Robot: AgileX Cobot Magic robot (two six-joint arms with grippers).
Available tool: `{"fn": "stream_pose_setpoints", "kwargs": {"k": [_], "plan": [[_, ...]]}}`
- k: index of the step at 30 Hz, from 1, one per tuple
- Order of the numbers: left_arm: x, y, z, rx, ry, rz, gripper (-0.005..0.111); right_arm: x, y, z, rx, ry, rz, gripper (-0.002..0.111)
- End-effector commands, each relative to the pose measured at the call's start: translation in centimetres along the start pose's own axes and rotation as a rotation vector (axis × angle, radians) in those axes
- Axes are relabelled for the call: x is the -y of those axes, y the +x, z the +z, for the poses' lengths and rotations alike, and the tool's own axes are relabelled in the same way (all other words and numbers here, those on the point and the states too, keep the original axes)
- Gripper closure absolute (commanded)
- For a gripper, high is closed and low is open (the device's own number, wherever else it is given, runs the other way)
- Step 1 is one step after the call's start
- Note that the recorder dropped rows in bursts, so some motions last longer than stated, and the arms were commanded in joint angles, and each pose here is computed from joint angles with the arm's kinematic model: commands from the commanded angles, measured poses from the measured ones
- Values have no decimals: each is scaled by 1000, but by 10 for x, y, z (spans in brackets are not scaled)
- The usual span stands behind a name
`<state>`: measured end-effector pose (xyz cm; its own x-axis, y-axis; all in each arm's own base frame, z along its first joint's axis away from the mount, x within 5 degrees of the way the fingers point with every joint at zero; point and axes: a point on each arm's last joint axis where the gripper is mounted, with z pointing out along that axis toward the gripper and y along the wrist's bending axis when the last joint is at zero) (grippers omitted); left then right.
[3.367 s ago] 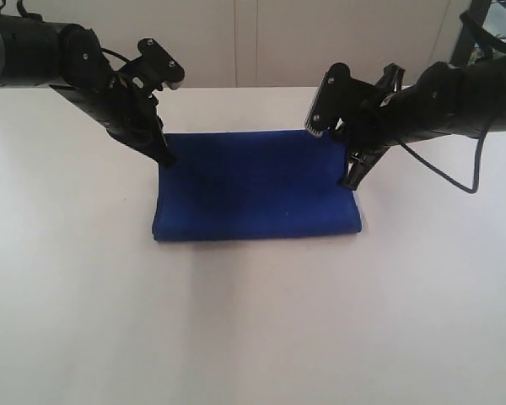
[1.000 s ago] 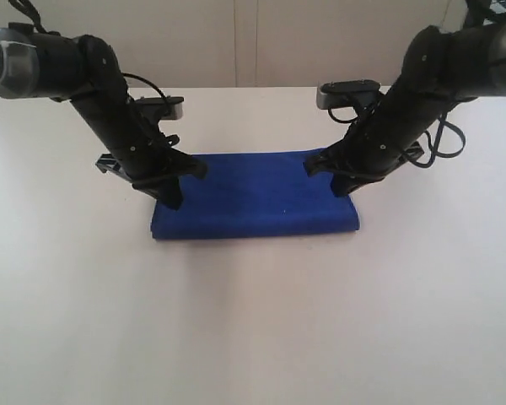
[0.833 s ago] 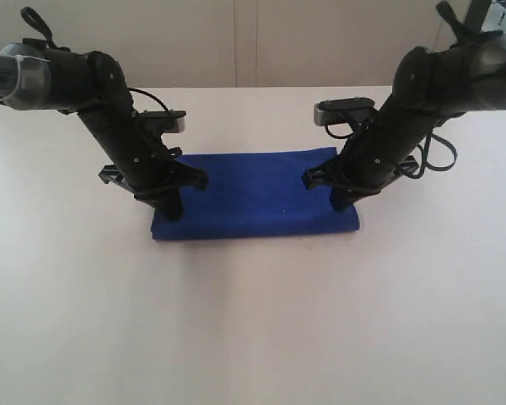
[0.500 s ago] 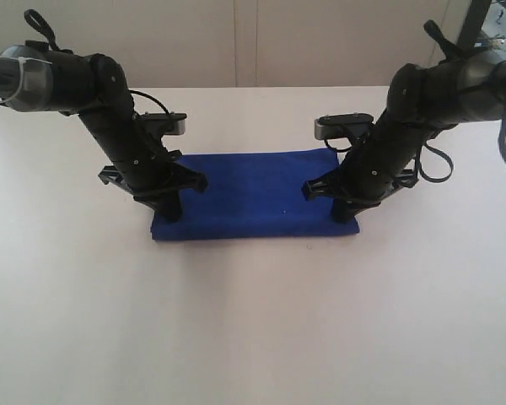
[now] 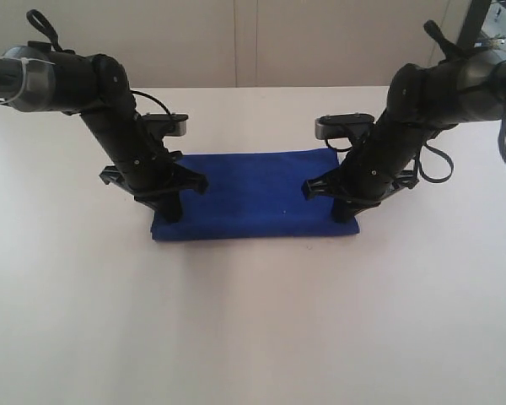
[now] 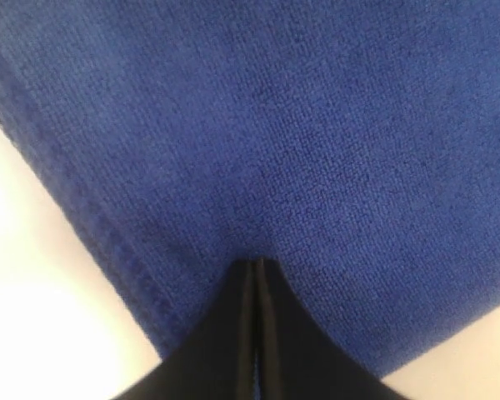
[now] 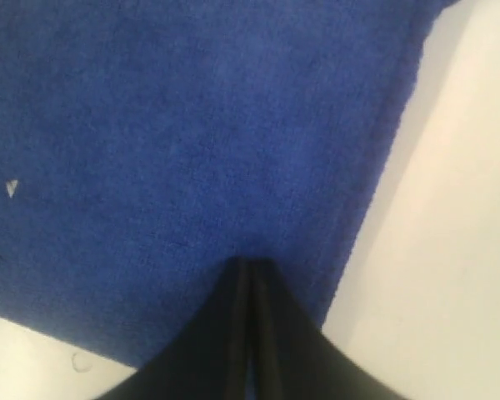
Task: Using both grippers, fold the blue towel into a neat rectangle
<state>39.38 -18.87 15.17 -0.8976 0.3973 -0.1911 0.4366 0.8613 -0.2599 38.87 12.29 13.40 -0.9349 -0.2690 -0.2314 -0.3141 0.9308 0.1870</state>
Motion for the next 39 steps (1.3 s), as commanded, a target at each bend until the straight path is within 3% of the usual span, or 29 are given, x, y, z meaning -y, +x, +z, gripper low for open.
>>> {"fn": "stream_pose_setpoints", "kwargs": {"k": [1, 22, 39], "plan": [[-6, 8, 16, -73, -34, 21, 107, 2, 4, 3, -43, 4, 13, 108], [-6, 5, 13, -52, -39, 49, 107, 1, 5, 0, -55, 0, 54, 108], [14, 1, -52, 28, -29, 92, 107, -12, -9, -74, 180, 9, 43, 108]]}}
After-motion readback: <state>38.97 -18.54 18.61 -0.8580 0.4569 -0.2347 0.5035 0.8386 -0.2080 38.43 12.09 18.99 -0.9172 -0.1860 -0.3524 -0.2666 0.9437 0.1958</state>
